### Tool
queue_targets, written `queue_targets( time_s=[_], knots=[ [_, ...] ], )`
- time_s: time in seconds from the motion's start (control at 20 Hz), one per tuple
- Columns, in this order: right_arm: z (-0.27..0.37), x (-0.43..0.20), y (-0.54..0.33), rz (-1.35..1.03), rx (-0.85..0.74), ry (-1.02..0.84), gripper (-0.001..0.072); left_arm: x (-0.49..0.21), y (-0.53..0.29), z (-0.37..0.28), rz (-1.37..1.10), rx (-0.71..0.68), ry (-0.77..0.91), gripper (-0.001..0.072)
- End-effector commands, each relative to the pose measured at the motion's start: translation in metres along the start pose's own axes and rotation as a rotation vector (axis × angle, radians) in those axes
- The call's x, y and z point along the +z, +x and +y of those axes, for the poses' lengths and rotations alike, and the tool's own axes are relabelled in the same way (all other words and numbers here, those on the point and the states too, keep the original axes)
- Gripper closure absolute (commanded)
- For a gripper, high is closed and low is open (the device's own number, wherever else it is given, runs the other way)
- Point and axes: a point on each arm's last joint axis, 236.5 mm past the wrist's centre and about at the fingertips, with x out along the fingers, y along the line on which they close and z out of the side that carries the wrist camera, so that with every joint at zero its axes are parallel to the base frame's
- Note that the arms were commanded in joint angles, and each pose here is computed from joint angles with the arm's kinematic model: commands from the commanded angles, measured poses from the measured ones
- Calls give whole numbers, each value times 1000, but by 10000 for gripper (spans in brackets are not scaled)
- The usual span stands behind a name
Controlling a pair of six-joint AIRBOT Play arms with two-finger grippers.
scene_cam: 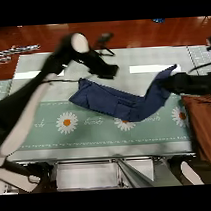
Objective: Fold the shirts.
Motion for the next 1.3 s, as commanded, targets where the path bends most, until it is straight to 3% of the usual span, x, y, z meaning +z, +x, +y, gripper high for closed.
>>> queue_targets(
  time_s=[0.0,0.25,0.6,0.65,0.7,0.75,0.9,1.1,1.25],
  knots=[
    [44,15,74,29,76,-44,687,-14,-124,69,-229,195,-58,684],
    [77,9,206,213,140,-56,686,-129,-179,107,-399,299,-211,683],
    [83,-35,318,369,184,-3,686,-224,-129,98,-360,201,-407,683],
    [85,-39,325,378,191,6,625,-226,-122,98,-353,188,-421,683],
    [87,-42,331,376,201,22,414,-225,-118,100,-358,183,-431,683],
    [91,-46,334,375,215,5,301,-223,-114,104,-371,184,-438,683],
    [95,-36,321,374,235,-8,300,-208,-109,116,-417,189,-460,683],
    [81,22,219,406,253,-42,310,-191,-102,117,-455,142,-512,683],
    [12,71,106,311,-93,-152,309,-192,-99,116,-441,131,-525,683]
  ],
)
